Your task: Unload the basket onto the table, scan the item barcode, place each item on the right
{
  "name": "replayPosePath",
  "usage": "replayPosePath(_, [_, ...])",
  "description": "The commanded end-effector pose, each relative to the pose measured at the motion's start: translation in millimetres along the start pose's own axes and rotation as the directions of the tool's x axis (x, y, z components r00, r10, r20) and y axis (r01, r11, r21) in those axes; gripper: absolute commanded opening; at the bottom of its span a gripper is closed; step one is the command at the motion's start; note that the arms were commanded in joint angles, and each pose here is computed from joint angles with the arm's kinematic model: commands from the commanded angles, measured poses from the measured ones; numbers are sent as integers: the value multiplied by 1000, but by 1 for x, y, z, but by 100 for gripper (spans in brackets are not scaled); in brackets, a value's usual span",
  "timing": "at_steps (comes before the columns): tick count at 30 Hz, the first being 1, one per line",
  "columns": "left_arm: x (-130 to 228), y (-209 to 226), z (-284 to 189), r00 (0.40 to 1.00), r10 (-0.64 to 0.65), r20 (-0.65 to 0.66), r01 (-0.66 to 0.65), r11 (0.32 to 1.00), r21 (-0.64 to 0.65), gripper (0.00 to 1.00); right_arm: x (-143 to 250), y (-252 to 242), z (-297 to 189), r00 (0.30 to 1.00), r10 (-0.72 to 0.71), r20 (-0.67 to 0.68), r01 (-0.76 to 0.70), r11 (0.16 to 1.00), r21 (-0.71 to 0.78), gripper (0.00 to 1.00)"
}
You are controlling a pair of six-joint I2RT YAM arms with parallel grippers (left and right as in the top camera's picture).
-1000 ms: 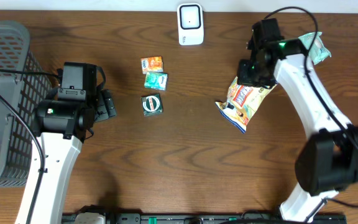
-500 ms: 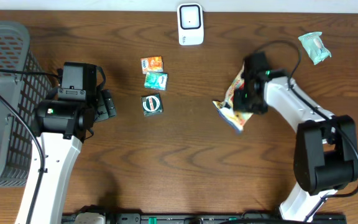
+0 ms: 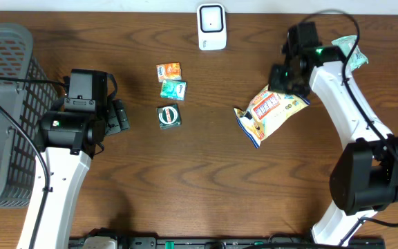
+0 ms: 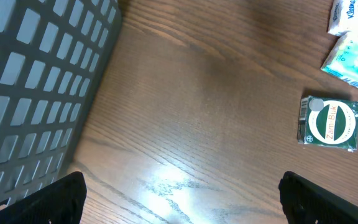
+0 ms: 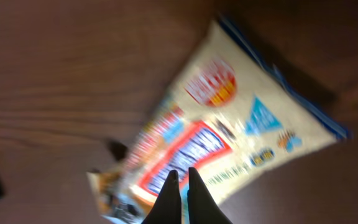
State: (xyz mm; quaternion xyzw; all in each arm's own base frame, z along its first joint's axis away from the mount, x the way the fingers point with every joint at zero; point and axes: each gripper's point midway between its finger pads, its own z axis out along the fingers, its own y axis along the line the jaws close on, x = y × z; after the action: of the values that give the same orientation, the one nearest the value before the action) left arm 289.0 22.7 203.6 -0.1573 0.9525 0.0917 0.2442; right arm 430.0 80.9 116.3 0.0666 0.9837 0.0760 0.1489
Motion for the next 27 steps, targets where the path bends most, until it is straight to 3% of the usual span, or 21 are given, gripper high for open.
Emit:
replayPosePath(1, [-4, -1, -3, 1000, -6, 10, 6, 1000, 2, 98, 8, 18, -3, 998, -58, -19, 57, 997, -42, 1])
replayPosePath(8, [-4, -1, -3, 1000, -6, 10, 6, 1000, 2, 98, 55, 30, 46, 988, -118, -100, 114, 993, -43, 1])
replayPosePath(16, [-4, -1, -3, 1000, -6, 10, 6, 1000, 2, 98, 122, 12, 103, 968, -79, -240, 84, 996, 12, 1])
replayPosePath(20, [-4, -1, -3, 1000, -6, 10, 6, 1000, 2, 98, 102, 10, 91, 977, -62, -204, 65, 998, 10, 1])
replayPosePath(25, [-4, -1, -3, 1000, -6, 10, 6, 1000, 2, 98, 39, 13, 40, 987, -115, -111, 114, 993, -13, 2])
replayPosePath(27, [-4, -1, -3, 1000, -6, 10, 6, 1000, 2, 98, 18, 9, 25, 988, -134, -71, 133, 991, -17, 13])
